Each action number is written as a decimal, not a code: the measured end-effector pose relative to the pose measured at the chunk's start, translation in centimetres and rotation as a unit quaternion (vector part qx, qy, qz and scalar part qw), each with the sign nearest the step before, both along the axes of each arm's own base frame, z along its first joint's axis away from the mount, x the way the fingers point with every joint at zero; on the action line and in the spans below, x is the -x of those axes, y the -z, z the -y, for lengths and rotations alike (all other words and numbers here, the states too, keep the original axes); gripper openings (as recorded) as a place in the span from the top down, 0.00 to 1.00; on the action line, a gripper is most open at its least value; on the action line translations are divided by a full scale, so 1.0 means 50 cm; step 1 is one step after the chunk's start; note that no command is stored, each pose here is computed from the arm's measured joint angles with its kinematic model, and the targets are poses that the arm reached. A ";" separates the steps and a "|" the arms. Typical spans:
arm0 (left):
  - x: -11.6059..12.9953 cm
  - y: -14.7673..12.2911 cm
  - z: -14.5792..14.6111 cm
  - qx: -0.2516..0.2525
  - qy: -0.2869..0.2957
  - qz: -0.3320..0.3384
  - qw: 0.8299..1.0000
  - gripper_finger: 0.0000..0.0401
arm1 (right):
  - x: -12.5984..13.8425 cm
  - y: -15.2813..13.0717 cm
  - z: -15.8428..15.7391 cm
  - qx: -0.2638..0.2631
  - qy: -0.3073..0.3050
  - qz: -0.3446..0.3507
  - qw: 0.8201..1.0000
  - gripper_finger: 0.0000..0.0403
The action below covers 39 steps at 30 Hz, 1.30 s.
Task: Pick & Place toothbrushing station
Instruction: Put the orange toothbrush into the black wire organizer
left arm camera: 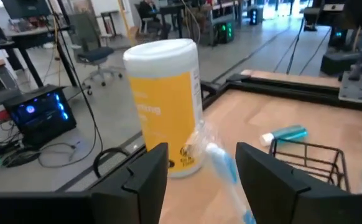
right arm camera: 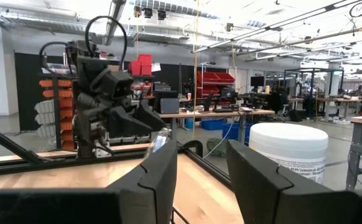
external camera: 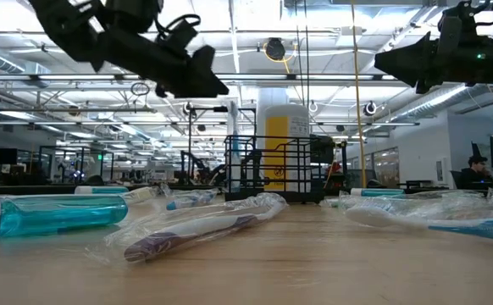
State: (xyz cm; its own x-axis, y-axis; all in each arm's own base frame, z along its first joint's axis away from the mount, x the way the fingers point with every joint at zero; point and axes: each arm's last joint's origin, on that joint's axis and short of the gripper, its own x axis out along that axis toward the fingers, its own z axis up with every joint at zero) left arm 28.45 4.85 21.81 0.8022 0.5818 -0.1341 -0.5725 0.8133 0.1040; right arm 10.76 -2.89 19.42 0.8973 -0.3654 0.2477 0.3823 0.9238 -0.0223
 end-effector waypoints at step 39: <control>0.205 0.052 0.030 0.177 -0.135 -0.371 0.902 0.51 | -0.001 0.002 0.000 -0.001 -0.001 -0.006 1.000 0.68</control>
